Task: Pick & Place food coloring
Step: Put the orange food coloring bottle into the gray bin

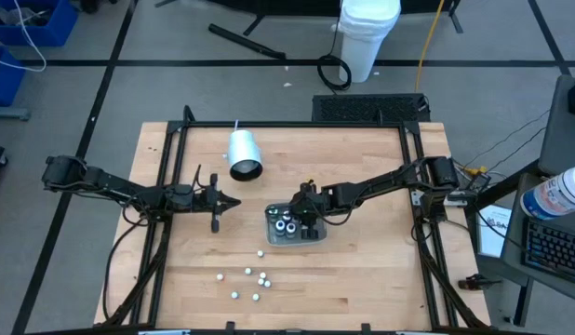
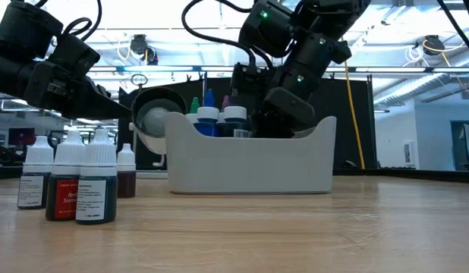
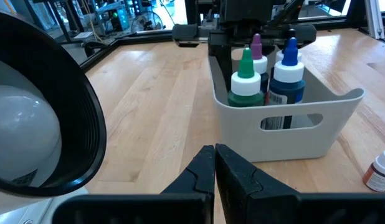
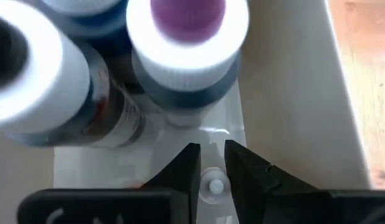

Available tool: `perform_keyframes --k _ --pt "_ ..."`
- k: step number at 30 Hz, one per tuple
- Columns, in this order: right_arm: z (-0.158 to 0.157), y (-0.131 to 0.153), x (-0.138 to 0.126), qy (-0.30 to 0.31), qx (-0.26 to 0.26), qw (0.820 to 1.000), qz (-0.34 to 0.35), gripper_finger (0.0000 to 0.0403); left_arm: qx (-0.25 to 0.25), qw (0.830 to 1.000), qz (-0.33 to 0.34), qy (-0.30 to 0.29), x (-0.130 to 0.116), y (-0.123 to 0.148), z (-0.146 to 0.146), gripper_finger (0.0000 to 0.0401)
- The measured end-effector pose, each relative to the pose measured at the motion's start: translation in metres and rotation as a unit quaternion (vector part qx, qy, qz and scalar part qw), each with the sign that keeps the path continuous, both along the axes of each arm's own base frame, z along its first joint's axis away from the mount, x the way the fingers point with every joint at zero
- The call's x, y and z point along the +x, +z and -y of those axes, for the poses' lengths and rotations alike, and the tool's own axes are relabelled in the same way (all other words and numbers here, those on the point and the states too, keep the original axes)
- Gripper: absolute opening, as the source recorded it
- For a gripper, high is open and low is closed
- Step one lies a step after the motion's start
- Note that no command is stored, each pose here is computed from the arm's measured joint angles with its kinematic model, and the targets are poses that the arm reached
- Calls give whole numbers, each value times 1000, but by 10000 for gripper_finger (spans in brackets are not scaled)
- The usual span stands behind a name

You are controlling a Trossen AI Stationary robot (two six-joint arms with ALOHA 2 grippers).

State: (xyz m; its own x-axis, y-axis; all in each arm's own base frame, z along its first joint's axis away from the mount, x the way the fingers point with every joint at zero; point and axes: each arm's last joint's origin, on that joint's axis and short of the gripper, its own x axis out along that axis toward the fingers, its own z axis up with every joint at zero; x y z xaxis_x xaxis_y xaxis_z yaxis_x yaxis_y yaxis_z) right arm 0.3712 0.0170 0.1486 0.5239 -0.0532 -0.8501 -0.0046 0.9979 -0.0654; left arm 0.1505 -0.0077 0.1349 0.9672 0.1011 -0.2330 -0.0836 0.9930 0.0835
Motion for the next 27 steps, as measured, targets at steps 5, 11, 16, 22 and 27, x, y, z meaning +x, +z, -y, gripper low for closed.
perform_keyframes --k 5,11,16,22,27 --pt "0 -2 -1 2 -1 1000 -6 79 0 1000 0 0 0 0 0 19" --pt "0 7 -3 -3 3 1000 4 97 0 1000 0 0 0 0 0 19" --pt "0 25 -6 -4 4 1000 29 102 0 1000 -2 0 0 0 0 19" --pt "0 37 -9 -13 11 999 46 102 -1 1000 -1 0 0 0 0 19" --pt "3 52 -17 -29 -30 998 51 102 -2 1000 -3 0 0 -1 0 19"
